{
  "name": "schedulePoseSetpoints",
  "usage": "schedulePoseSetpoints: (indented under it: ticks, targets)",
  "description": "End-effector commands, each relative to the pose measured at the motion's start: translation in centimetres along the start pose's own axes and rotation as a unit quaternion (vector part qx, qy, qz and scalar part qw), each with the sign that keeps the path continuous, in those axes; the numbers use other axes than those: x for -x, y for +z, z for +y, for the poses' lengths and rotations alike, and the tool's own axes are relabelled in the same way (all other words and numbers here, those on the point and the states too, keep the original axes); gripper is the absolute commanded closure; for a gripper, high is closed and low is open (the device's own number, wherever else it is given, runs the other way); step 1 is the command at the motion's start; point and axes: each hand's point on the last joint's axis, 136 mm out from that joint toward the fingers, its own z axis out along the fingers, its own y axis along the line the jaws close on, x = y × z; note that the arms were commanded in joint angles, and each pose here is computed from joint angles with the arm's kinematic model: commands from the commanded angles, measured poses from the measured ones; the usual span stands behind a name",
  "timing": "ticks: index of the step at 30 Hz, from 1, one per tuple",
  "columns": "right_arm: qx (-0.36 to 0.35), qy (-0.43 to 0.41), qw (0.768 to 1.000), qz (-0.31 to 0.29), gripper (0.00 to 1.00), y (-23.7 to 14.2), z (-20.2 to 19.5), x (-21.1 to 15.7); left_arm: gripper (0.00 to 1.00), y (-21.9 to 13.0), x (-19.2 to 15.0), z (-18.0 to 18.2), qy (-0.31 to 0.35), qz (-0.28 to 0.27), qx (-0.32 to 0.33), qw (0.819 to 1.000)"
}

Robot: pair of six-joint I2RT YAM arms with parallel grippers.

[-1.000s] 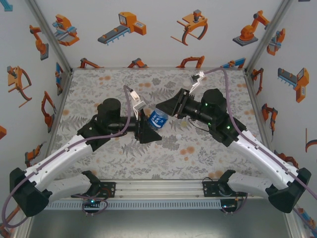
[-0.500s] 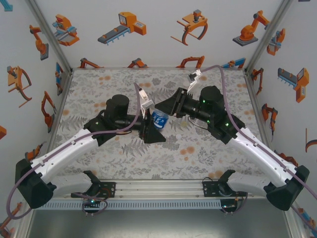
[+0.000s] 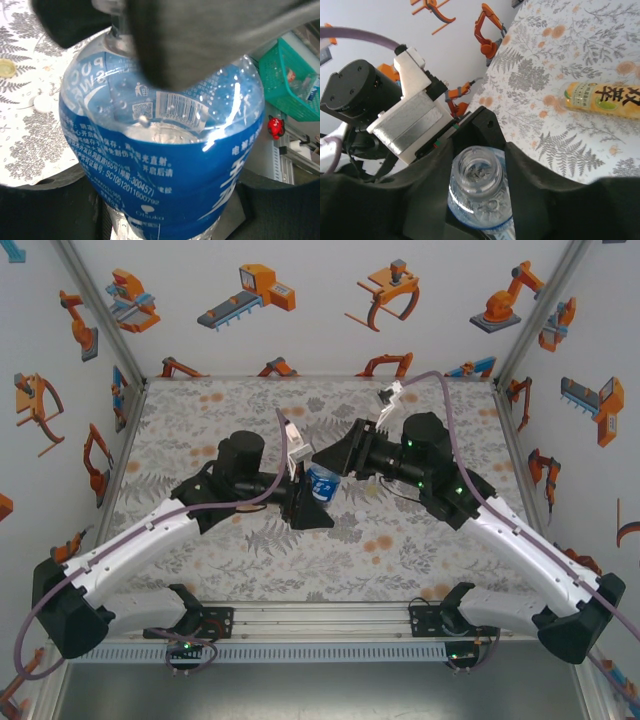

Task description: Screw on the bottle caps

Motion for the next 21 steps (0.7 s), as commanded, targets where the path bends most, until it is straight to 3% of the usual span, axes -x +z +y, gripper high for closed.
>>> schedulePoseSetpoints:
  ticks: [1, 13, 21]
  targets:
    - [-0.001, -0.032, 0.999, -0.022, 0.44, -1.6, 1.5, 1.6, 0.74, -1.0, 0.5, -0.2, 0.028, -0.012, 0.02, 0.999]
    - [-0.084, -0.018, 0.995, -0.041, 0.43, -4.2, -3.9, 3.2, 1.0, -3.0, -0.7, -0.1, 0.044, -0.021, 0.058, 0.997]
    - [-0.22, -0.016, 0.975, 0.027, 0.47, -4.7, -11.7, -0.6, 1.0, -3.5, -1.9, 0.3, 0.043, -0.003, 0.074, 0.996]
